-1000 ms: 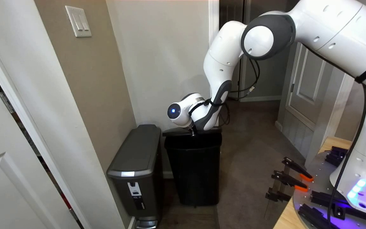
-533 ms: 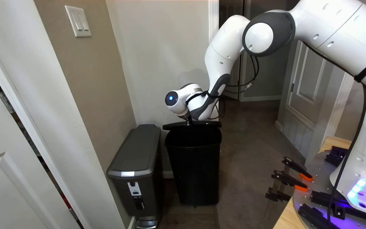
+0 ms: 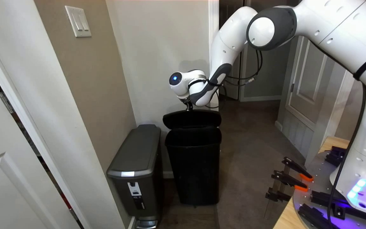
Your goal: Open the lid on the black bin.
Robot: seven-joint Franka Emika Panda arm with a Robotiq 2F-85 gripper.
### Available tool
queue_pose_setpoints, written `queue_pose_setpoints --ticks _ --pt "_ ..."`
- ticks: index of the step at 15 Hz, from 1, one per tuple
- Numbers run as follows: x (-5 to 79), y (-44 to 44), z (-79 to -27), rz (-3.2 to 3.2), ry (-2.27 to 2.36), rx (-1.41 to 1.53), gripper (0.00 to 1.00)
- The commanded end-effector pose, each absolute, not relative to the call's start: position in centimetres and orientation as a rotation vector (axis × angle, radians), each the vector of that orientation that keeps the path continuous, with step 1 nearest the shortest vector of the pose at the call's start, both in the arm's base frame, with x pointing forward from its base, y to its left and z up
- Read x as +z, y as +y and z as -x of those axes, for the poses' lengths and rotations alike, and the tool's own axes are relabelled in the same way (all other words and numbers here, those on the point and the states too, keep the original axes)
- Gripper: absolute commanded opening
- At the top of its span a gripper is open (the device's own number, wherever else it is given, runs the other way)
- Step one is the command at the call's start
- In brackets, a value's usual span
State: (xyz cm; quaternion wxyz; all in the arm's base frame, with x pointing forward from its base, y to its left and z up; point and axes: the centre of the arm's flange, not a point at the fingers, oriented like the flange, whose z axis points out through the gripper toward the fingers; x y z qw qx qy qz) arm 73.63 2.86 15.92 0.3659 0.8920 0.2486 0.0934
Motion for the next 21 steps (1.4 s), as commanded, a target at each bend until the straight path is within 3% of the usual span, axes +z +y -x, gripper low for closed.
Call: queue_pose_setpoints --ticks 1,15,21 --pt "18.1 0.4 -74.9 -2.401 0.63 0.252 1.0" --pt "24.2 -5.0 -79.4 -2.491 0.556 0.34 1.0" --pt "23.0 -8.0 -81.0 -2.709 0.629 0.368 1.0"
